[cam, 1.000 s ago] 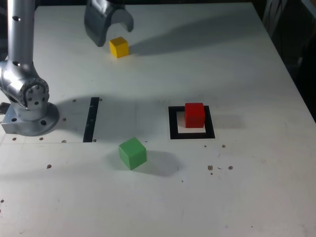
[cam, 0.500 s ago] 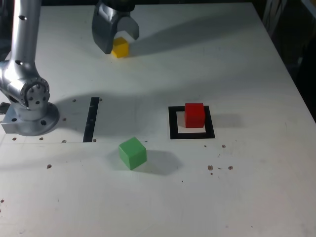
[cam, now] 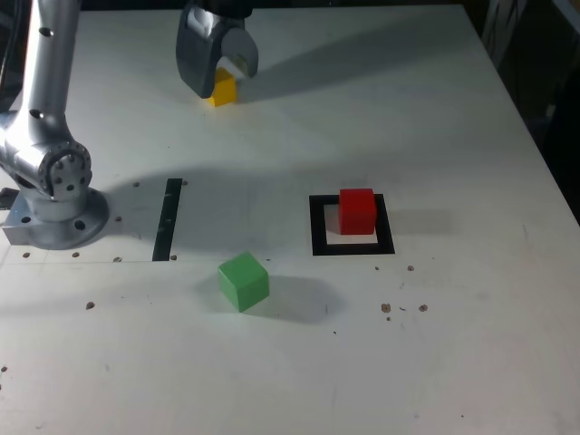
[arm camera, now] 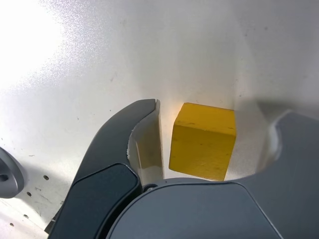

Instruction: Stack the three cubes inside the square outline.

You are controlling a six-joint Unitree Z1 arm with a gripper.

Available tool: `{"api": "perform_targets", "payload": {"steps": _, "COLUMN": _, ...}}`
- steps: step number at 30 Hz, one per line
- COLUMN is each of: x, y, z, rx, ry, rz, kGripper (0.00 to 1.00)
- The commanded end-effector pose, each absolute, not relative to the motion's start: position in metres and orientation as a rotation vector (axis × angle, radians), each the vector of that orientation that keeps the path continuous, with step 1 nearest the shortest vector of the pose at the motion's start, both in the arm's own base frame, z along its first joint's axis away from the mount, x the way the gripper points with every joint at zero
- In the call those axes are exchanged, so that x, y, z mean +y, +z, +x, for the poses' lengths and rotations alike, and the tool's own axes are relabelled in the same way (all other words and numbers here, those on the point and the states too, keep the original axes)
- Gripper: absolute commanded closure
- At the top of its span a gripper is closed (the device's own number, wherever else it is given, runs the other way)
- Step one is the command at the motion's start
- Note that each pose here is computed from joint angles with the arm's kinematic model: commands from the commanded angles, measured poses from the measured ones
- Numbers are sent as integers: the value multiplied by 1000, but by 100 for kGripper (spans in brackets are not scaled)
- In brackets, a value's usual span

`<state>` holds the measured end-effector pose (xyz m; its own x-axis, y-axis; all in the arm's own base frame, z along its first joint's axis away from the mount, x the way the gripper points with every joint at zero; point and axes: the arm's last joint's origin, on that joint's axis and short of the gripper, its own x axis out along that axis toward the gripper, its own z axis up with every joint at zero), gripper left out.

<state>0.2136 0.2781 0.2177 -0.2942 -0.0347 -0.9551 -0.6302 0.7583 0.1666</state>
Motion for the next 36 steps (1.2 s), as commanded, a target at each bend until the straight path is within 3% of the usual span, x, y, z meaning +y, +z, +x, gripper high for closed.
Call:
{"api": "perform_targets", "payload": {"steps": 1, "x": 280, "y": 215, "z": 214, "rx": 1797, "ry": 630, "rz": -525, "kGripper": 46}}
{"api": "perform_targets", "payload": {"steps": 13, "x": 284, "y": 204, "z": 214, "rx": 1805, "ry": 561, "rz": -541, "kGripper": 57}}
{"api": "perform_targets", "payload": {"steps": 18, "x": 285, "y": 207, "z": 214, "rx": 1798, "ry": 563, "rz": -530, "kGripper": 66}}
{"api": "perform_targets", "payload": {"steps": 24, "x": 281, "y": 214, "z": 216, "rx": 1792, "ry": 555, "rz": -509, "kGripper": 67}}
{"api": "perform_targets", "payload": {"steps": 29, "x": 259, "y": 235, "z": 225, "rx": 1788, "ry": 520, "rz": -439, "kGripper": 67}}
{"api": "perform_targets", "payload": {"steps": 36, "x": 172, "y": 282, "z": 272, "rx": 1742, "ry": 374, "rz": -182, "kGripper": 67}}
